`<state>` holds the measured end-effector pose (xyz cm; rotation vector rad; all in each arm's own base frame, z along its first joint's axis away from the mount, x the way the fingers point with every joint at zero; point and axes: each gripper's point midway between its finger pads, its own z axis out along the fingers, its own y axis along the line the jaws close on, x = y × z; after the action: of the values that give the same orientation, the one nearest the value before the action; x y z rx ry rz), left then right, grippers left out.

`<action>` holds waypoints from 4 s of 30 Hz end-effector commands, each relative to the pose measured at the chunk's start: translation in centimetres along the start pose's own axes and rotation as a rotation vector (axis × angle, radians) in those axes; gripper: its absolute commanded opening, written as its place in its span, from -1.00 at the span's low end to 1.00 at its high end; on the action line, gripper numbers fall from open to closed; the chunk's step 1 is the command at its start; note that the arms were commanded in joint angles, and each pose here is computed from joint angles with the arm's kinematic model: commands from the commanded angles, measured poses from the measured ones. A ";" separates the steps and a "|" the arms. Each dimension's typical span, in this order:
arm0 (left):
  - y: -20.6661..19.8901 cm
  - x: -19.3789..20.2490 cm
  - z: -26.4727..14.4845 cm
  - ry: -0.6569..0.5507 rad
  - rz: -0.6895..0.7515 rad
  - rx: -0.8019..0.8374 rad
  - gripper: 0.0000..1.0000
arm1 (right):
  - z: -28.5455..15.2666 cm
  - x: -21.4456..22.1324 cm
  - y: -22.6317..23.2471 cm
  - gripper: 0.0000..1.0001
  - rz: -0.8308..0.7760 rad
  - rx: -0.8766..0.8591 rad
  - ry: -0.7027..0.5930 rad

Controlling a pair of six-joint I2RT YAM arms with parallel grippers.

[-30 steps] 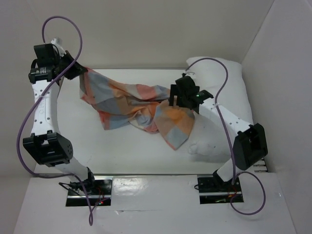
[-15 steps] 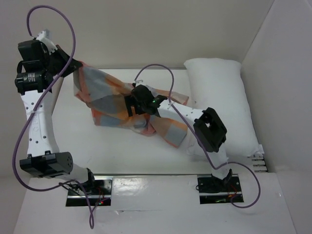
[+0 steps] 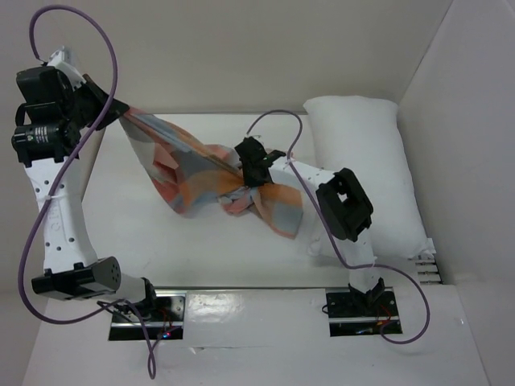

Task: Put the pillow into the pillowcase

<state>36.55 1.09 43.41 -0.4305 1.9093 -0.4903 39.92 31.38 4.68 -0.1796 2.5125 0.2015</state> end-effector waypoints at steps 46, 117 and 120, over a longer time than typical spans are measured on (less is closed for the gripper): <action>4.3 2.8 0.5 -0.006 0.021 -0.171 -1.00 | -3.6 2.3 22.4 0.95 -0.180 -0.391 -0.421; 4.5 41.0 6.2 0.489 -0.146 -0.022 0.77 | 1.1 -12.1 8.5 0.34 0.007 -0.315 -0.156; 4.9 41.5 7.0 0.487 -0.142 -0.042 0.63 | 1.8 -12.0 9.0 0.19 0.015 -0.334 -0.150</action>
<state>25.36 -15.73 4.80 -0.5111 2.4501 -0.6449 48.08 40.95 8.74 -0.2908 2.3645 0.5836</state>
